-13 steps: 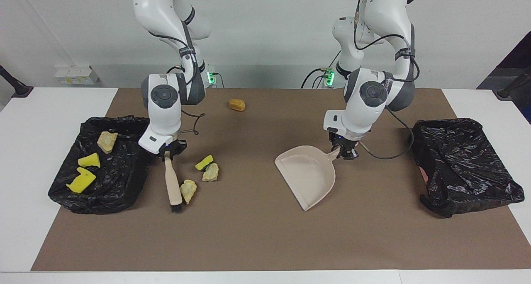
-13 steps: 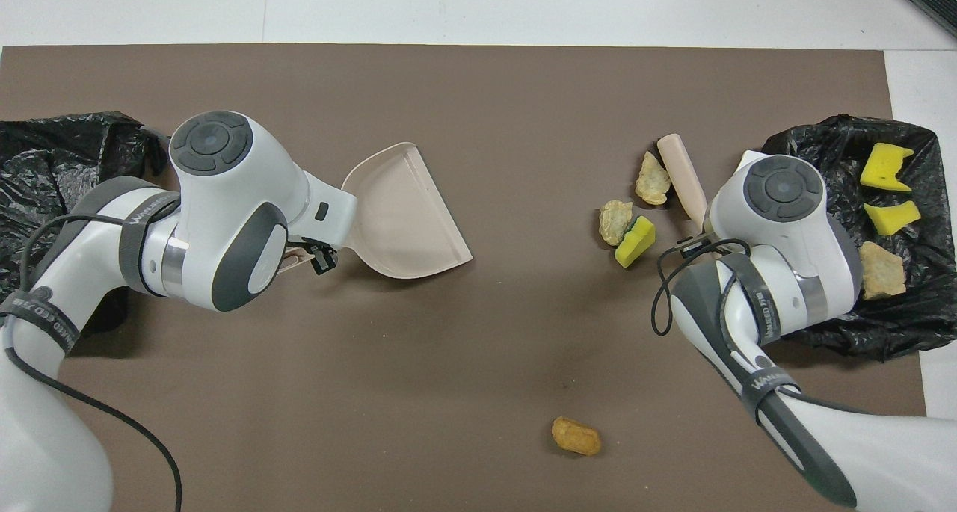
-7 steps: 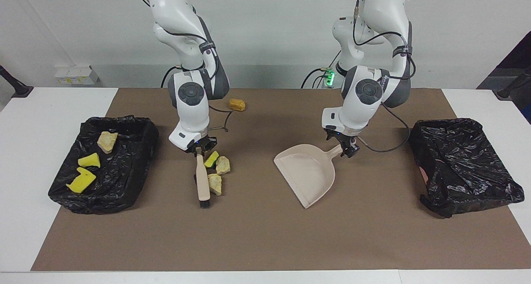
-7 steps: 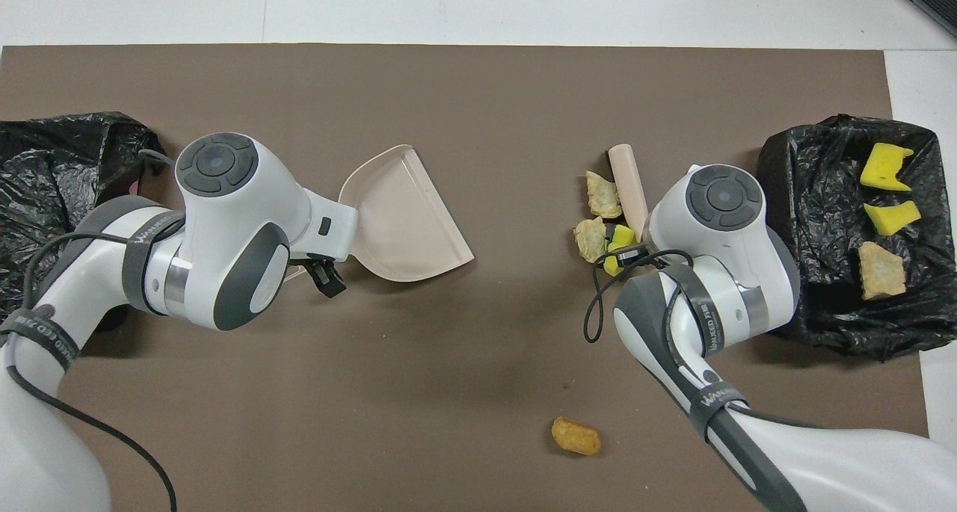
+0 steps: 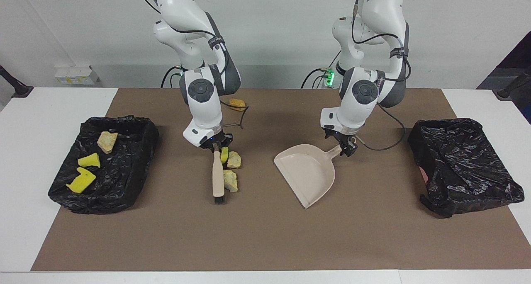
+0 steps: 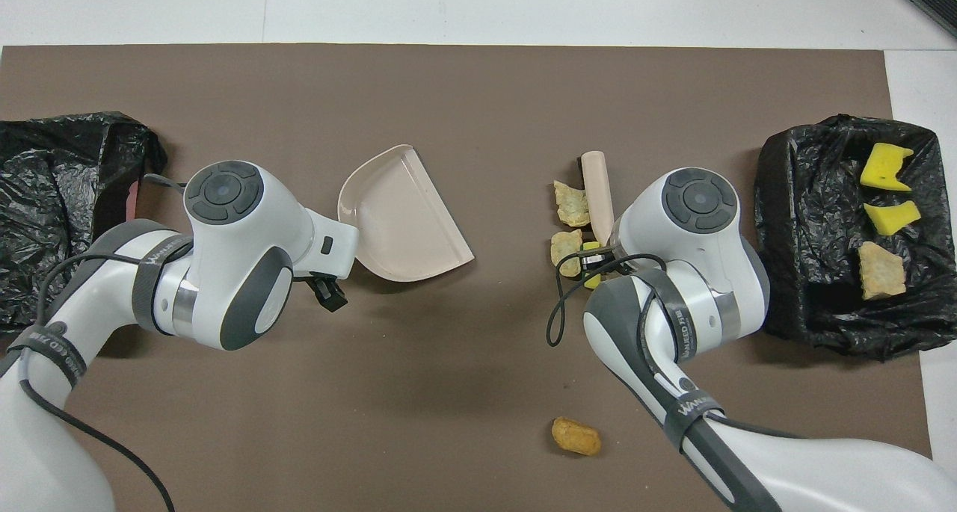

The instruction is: Sweep and dump trash in bin

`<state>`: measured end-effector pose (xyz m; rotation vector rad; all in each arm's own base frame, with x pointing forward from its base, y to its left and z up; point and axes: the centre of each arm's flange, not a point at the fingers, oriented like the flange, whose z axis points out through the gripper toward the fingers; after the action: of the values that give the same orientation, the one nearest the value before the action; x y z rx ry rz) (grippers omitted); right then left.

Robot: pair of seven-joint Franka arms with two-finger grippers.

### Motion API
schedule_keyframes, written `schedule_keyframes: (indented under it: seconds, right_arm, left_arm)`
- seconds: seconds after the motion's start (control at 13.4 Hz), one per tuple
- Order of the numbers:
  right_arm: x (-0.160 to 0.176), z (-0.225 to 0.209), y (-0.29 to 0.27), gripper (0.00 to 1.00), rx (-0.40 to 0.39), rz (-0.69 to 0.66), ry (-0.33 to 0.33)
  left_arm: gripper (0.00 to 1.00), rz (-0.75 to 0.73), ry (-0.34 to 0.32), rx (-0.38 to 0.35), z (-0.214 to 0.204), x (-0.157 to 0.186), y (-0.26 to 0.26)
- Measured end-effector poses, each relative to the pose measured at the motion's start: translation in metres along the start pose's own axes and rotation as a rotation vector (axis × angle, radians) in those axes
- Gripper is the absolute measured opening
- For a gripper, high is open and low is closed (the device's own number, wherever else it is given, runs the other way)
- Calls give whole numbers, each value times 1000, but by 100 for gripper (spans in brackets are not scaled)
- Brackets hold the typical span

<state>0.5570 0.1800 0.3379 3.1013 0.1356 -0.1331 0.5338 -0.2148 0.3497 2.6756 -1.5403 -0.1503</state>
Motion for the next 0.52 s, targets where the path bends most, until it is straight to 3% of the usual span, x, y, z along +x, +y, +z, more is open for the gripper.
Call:
schedule_keyframes:
  seconds: [0.3,0.52]
  right_arm:
    - [1,-15,34,26,-9,58,-57]
    - [-10,-25,49,26,-16,80,-117]
  left_arm:
    - [32,0,32,26,-7,2,-2]
    - [31,55,58,51,-11,4,-6]
